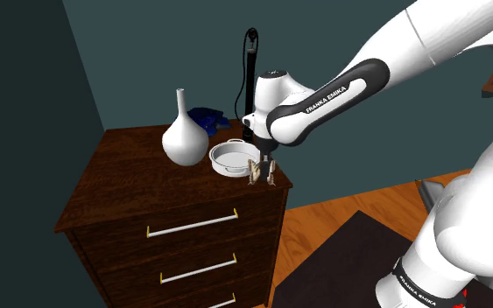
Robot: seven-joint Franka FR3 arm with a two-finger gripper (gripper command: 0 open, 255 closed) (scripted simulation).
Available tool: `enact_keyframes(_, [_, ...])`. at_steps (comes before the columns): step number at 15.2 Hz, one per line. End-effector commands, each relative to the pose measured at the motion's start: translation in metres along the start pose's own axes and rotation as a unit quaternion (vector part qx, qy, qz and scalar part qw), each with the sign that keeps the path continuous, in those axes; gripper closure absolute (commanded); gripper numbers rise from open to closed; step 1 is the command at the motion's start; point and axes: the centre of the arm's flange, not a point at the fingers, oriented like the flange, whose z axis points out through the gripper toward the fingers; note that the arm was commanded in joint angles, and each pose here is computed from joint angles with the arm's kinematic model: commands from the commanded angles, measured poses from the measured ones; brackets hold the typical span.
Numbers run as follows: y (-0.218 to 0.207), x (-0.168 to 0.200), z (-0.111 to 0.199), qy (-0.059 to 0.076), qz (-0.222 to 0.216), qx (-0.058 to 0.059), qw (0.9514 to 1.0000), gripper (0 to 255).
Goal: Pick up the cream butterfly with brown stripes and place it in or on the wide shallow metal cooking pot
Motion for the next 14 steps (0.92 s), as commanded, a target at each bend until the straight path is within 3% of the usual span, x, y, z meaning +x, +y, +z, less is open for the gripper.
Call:
enact_keyframes(1, [0.000, 0.000, 0.011, 0.000, -0.001, 0.000, 1.0000, 0])
enact_keyframes(3, [0.000, 0.000, 0.025, 0.000, -0.001, 0.000, 1.0000, 0])
enact_keyframes(11, [0.000, 0.000, 0.025, 0.000, -0.001, 0.000, 1.0000, 0])
enact_keyframes(12, [0.000, 0.000, 0.025, 0.000, -0.001, 0.000, 1.0000, 255])
enact_keyframes(14, [0.000, 0.000, 0.025, 0.000, -0.001, 0.000, 1.0000, 255])
